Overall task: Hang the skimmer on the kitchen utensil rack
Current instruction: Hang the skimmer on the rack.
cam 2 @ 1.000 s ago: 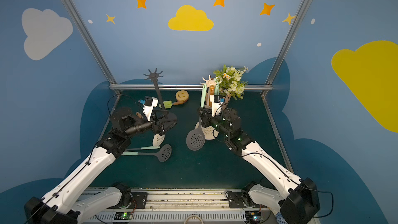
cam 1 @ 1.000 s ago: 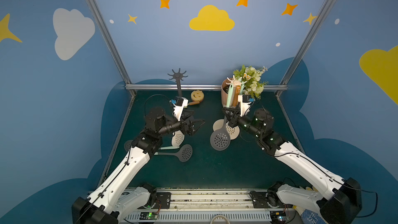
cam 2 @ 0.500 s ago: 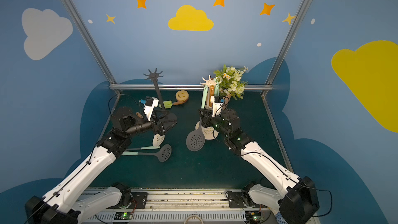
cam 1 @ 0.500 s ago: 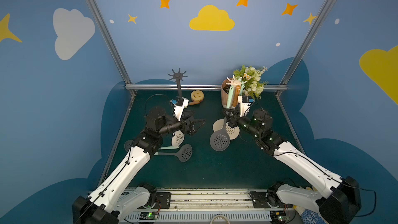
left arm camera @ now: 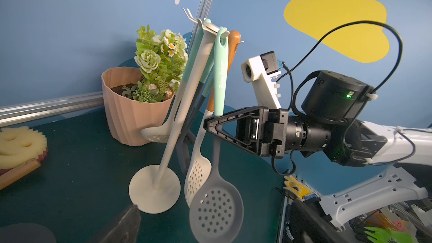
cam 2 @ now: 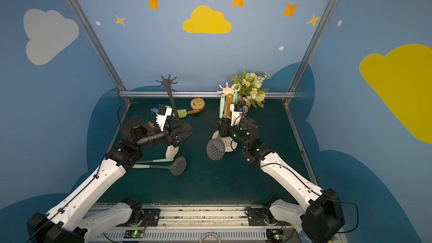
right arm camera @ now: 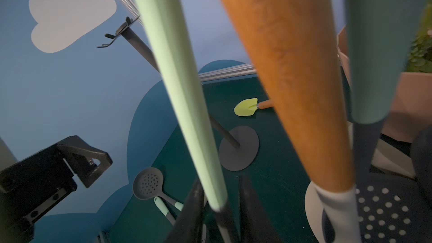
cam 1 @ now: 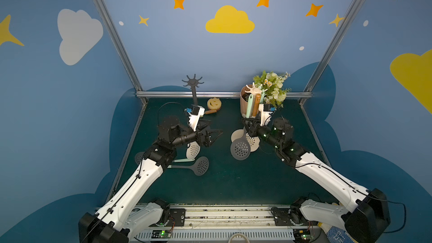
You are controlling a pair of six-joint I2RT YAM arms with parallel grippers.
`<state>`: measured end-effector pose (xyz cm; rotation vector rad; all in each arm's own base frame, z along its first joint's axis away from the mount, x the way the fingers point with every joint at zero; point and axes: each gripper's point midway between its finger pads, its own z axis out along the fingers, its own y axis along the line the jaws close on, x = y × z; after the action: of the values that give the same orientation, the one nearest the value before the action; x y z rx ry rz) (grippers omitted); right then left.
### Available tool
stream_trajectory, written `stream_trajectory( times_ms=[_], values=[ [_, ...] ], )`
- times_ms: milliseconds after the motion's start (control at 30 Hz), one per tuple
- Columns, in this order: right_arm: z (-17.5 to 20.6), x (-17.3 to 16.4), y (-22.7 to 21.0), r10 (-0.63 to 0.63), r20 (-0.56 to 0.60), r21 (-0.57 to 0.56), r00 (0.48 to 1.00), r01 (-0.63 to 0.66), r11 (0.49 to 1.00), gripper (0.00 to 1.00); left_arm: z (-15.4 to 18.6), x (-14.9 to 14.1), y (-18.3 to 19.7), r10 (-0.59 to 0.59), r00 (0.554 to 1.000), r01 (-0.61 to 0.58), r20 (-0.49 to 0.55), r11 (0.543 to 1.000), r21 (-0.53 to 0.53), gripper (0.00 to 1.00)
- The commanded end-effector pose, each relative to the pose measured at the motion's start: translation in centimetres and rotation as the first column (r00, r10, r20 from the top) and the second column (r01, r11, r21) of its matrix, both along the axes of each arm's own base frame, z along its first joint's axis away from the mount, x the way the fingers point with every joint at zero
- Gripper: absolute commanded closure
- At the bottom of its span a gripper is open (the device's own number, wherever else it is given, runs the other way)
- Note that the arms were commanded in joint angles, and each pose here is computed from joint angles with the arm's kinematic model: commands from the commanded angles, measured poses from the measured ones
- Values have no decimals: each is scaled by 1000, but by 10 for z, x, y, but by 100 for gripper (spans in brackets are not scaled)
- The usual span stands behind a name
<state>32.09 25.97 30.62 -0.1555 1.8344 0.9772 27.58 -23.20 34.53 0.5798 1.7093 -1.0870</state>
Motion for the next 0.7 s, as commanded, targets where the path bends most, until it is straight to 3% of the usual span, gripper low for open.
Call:
stream_trajectory(
  times_ms=[0,233,433,600,667],
  values=[
    [-8,4,-6,-38,-32,-7,999,38,999,69,5,-1,-1,-9,1000,9,22,1000,-8,0],
    [-4,2,-7,-32,-22,-15,999,32,999,60,2,1,0,6,1000,-6,18,1000,1,0],
    [-7,-19,1,65,16,-45,998,-64,997,51,-9,5,-5,17,1000,-16,-5,999,37,0],
    [-23,-46,0,114,37,-97,993,-110,989,48,-34,-5,-17,63,998,-63,10,981,185,0],
    [-28,-60,-1,139,52,-114,989,-133,985,48,-46,-16,-23,72,995,-87,66,958,272,0]
  ],
)
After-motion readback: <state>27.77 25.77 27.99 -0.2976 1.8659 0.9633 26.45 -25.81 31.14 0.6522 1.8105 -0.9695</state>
